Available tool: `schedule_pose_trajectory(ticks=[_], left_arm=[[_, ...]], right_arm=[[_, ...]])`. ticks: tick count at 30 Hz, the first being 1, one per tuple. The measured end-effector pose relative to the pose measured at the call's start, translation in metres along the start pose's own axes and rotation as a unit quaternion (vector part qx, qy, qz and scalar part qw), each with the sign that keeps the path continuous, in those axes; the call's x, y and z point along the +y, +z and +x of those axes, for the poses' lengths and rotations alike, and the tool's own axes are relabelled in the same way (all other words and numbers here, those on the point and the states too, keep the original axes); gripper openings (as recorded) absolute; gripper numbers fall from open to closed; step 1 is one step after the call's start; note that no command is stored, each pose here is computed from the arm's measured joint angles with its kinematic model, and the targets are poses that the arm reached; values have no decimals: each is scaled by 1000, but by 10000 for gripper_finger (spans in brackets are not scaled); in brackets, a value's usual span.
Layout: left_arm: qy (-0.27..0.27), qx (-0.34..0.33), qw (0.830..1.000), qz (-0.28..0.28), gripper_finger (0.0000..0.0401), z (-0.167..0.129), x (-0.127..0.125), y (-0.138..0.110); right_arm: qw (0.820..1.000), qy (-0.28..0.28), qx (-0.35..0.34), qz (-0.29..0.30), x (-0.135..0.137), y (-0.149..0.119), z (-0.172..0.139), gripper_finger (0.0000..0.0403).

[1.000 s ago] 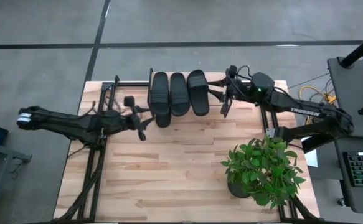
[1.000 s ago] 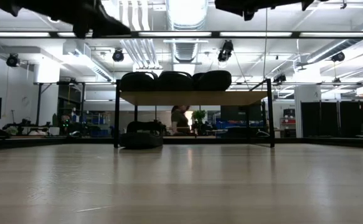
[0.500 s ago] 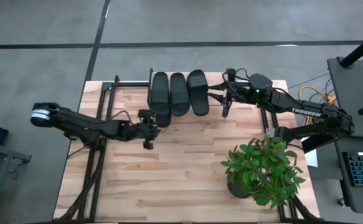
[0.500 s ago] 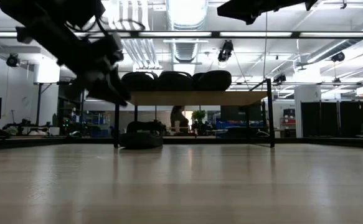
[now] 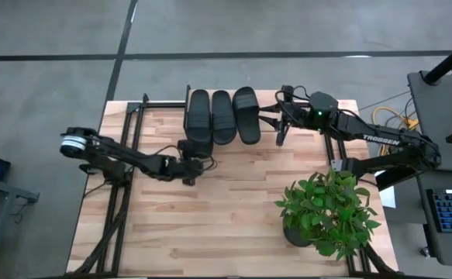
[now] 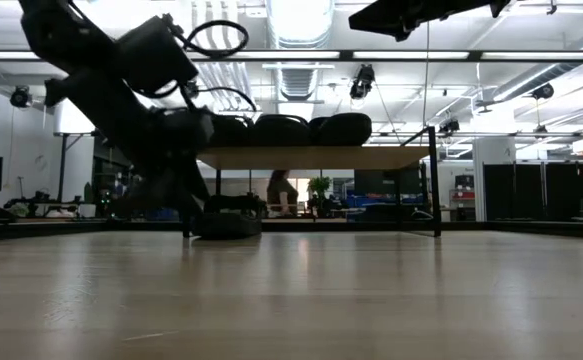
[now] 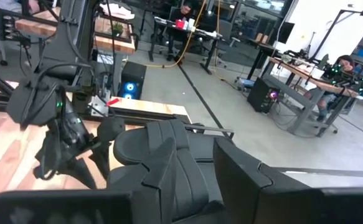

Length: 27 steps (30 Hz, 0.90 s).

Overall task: Pick and place slides into the shelf
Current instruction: Put the black slipper on the shelf

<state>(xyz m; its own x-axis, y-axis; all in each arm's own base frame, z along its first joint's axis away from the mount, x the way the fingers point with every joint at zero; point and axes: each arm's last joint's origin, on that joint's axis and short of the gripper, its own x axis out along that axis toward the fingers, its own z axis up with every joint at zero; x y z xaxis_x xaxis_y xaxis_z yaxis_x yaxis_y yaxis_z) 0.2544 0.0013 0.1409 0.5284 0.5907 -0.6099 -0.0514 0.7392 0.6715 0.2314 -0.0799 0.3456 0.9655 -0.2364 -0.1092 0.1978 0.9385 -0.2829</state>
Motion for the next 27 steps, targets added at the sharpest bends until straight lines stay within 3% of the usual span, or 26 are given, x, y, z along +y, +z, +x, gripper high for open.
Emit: schedule_pose_trajectory(ticks=[3,8,27], left_arm=[[14,14,1000,2,144,7,-2,0],[-30,13,999,5,144,16,-8,2],[18,51,999,6,142,39,-14,2]], right_arm=[[1000,0,0,-5,0,0,0,96],[1000,0,0,-9,0,0,0,100],[1000,0,0,-11,0,0,0,90]])
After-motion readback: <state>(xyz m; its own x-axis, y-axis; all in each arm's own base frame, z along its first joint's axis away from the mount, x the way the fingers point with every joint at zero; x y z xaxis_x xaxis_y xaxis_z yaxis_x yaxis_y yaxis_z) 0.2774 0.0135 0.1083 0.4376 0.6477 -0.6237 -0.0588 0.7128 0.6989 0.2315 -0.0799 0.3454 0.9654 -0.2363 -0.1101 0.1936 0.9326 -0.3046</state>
